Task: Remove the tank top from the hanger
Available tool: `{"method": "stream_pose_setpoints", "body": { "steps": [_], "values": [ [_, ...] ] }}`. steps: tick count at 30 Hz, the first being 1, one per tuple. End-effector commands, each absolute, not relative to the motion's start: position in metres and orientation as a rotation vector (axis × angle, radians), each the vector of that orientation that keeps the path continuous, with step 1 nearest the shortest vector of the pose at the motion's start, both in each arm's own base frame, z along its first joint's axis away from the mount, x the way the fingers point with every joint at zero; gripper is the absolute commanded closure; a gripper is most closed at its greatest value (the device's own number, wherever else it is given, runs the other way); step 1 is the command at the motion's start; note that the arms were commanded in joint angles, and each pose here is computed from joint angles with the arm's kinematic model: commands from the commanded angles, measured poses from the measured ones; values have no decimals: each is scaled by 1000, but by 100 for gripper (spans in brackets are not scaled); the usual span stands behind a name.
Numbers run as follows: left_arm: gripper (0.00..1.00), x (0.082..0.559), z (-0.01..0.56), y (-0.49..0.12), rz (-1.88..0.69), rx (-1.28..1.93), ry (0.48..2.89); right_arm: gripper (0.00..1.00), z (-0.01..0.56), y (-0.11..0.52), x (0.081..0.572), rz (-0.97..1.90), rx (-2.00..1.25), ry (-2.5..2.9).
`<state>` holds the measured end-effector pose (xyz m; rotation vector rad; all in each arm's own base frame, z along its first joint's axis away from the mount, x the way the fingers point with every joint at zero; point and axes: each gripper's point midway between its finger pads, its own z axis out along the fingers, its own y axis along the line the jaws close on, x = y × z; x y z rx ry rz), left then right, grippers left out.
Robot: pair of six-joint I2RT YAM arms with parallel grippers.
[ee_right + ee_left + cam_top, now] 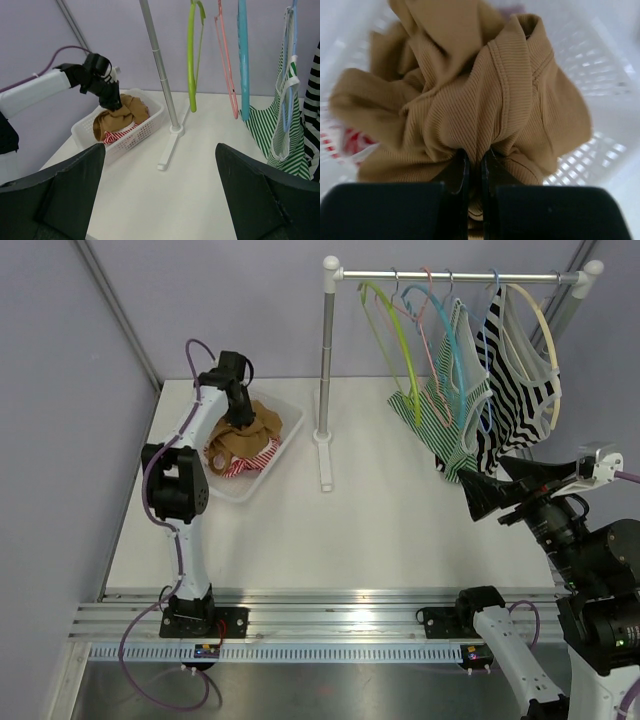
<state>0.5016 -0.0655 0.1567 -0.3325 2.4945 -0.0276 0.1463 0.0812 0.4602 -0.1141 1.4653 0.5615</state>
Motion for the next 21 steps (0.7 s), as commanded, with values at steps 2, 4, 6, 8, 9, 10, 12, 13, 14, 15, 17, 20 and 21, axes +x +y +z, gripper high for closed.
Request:
{"method": "stream_pose_setpoints", "body": {
  "steps": [2,4,6,8,9,10,12,13,14,15,17,20,21],
  "values": [
    [100,502,91,-77,-119,-394,2629,1,469,74,150,539,-65,1443],
    [100,501,81,-74,-114,-412,2650,1,461,68,154,512,-18,1490],
    [100,502,78,-72,-115,-426,2652,1,460,62,161,483,22,1527],
    [100,501,85,-70,-114,-433,2656,0,456,56,168,449,54,1567],
    [98,504,96,-70,-115,-431,2634,1,454,55,171,439,60,1577],
    [88,505,105,-69,-118,-430,2616,0,455,52,174,423,76,1580],
    [77,509,140,-70,-152,-419,2546,0,454,49,183,393,89,1596],
    [64,508,152,-71,-168,-410,2534,1,455,44,192,364,112,1606],
    [59,509,167,-72,-183,-402,2509,1,455,45,197,357,108,1616],
    [52,507,189,-73,-201,-390,2474,1,456,40,203,322,122,1622],
    [26,507,226,-74,-227,-351,2410,1,456,34,219,271,144,1649],
    [1,494,285,-78,-290,-296,2310,0,463,29,239,219,166,1666],
    [1,487,301,-79,-317,-282,2281,0,465,27,245,203,170,1667]
  ]
}}
